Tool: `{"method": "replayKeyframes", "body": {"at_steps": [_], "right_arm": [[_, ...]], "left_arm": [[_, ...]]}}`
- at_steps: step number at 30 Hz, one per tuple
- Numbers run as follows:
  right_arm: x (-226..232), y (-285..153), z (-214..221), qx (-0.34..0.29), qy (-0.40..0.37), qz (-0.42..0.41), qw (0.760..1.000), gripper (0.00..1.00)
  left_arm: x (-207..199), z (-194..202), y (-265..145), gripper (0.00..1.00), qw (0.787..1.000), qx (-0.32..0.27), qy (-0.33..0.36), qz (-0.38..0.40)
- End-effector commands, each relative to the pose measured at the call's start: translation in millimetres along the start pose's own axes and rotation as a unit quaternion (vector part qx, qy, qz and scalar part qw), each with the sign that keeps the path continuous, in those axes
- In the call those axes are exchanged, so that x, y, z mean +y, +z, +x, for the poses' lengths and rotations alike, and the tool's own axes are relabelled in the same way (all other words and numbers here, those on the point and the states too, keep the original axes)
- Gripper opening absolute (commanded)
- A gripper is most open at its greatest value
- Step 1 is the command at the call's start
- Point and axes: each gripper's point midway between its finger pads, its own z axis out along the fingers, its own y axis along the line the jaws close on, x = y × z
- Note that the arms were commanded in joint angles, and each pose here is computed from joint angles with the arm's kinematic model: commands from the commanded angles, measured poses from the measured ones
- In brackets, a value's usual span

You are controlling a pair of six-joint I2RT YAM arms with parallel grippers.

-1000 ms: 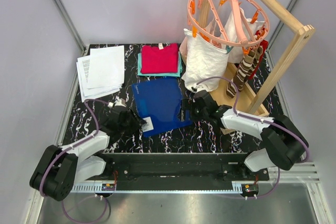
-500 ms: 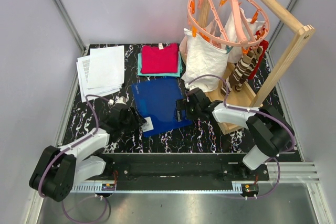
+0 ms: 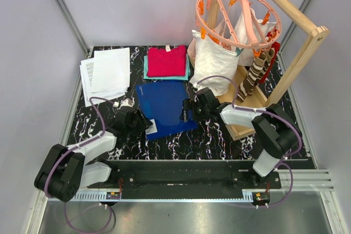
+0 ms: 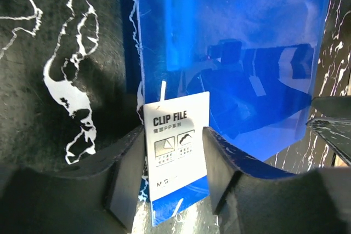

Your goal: Put the files into the folder

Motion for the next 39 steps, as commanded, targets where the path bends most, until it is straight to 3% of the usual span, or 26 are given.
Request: {"method": "replayKeyframes", "body": {"at_steps": [1,4,8,12,14,17,19,22,23,25,28,29,34,39], "right_arm": [[48.7,0.1,6.1,0.019,0.044,-0.129,0.991,0.94],[64.4,-4.6,11.3,0.028,0.073,-0.180,0.981,0.93],[43.3,-8.0,10.2,0.016,0.062,-0.114,0.991,0.94],[15.0,-23.7,3.9,0.009,0.026,-0.020,0.999,0.99],[4.5,-35.0,2.3,0.014,0.025,0.023,0.999,1.00],[-5.1,-48.5,3.4,0.007,0.041,0.067,0.997,1.00],[-2.4,-52.6,11.5,0.008,0.093,0.070,0.993,1.00],[28.1,-51.2,26.2,0.001,0.200,0.010,0.980,1.00],[43.2,-49.6,32.4,0.002,0.224,-0.021,0.974,0.98],[67.6,-41.8,33.2,-0.011,0.312,-0.077,0.947,0.94],[93.8,-35.8,33.0,-0.018,0.337,-0.094,0.937,0.92],[97.8,-35.0,34.5,-0.021,0.342,-0.090,0.935,0.92],[103.7,-25.9,51.1,-0.049,0.377,-0.074,0.922,0.87],[111.3,-11.5,59.2,-0.050,0.411,-0.101,0.904,0.76]], "left_arm": [[7.9,24.9,2.2,0.49,0.999,0.038,-0.011,0.005],[6.0,26.9,1.7,0.48,0.999,0.041,-0.013,0.012],[8.1,21.3,-4.8,0.56,0.999,0.035,0.021,0.000],[6.3,-8.2,-30.5,0.96,0.997,-0.014,0.072,-0.030],[10.0,-22.3,-46.2,0.98,0.992,-0.031,0.100,-0.063],[2.5,-42.0,-68.5,0.98,0.986,-0.064,0.134,-0.072],[-8.6,-54.0,-76.2,0.98,0.984,-0.090,0.139,-0.061],[-36.0,-79.5,-75.7,0.99,0.988,-0.122,0.086,-0.033],[-40.4,-79.3,-65.9,0.98,0.990,-0.107,0.081,-0.030],[-45.4,-103.8,-61.3,0.98,0.989,-0.119,0.070,-0.043],[-19.6,-124.6,-38.0,0.99,0.989,-0.110,0.037,-0.096],[-17.4,-118.1,-26.3,0.99,0.993,-0.079,0.023,-0.085],[6.3,-117.2,-6.4,0.98,0.992,-0.077,-0.011,-0.098],[0.2,-95.8,15.7,0.67,0.997,-0.044,-0.040,-0.047]]}}
